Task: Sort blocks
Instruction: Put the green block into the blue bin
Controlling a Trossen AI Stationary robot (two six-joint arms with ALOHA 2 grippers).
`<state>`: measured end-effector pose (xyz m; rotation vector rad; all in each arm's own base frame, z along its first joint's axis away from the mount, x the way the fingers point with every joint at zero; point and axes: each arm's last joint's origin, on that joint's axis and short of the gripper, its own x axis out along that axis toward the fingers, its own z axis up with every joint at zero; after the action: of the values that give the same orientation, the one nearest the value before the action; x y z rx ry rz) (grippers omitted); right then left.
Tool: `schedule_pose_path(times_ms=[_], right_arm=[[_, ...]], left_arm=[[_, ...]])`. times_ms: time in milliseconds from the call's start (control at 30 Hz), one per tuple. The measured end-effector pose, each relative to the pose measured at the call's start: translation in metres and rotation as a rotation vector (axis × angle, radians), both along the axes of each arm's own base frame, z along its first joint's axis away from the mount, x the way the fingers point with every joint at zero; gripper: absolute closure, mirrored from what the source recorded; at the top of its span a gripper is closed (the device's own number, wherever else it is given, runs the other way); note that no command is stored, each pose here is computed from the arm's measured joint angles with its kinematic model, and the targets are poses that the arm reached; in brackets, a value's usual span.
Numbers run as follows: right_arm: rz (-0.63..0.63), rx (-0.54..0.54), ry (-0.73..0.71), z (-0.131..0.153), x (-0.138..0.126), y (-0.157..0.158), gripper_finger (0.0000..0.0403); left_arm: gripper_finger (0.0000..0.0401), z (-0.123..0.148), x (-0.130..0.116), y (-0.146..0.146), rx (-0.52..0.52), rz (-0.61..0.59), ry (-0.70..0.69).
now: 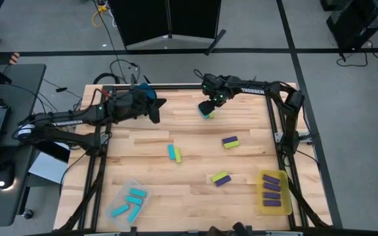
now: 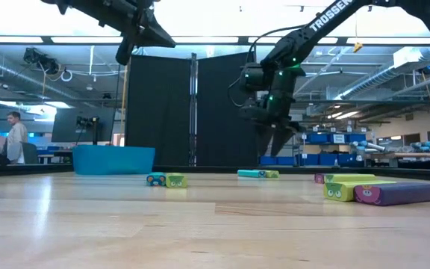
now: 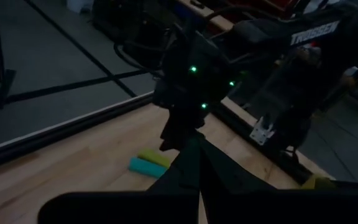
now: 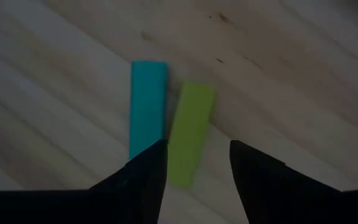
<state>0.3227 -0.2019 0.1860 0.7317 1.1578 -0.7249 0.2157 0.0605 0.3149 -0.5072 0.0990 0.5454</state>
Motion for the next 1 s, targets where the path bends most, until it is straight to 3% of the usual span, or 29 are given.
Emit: schedule_pose_path(times_ms=[600, 1000], right_arm=[[-0.043, -0.025, -0.111, -0.029, -0.001, 0.003, 0.0217], [-0.094, -0.063, -0.099, -0.043, -0.015, -0.005, 0.0218]], left_arm=[[0.0395, 0.0, -0.002, 0.007, 0.009, -0.002, 0.012], [0.0395, -0.002, -0.003, 0.01, 0.0, -0.009, 0.022]])
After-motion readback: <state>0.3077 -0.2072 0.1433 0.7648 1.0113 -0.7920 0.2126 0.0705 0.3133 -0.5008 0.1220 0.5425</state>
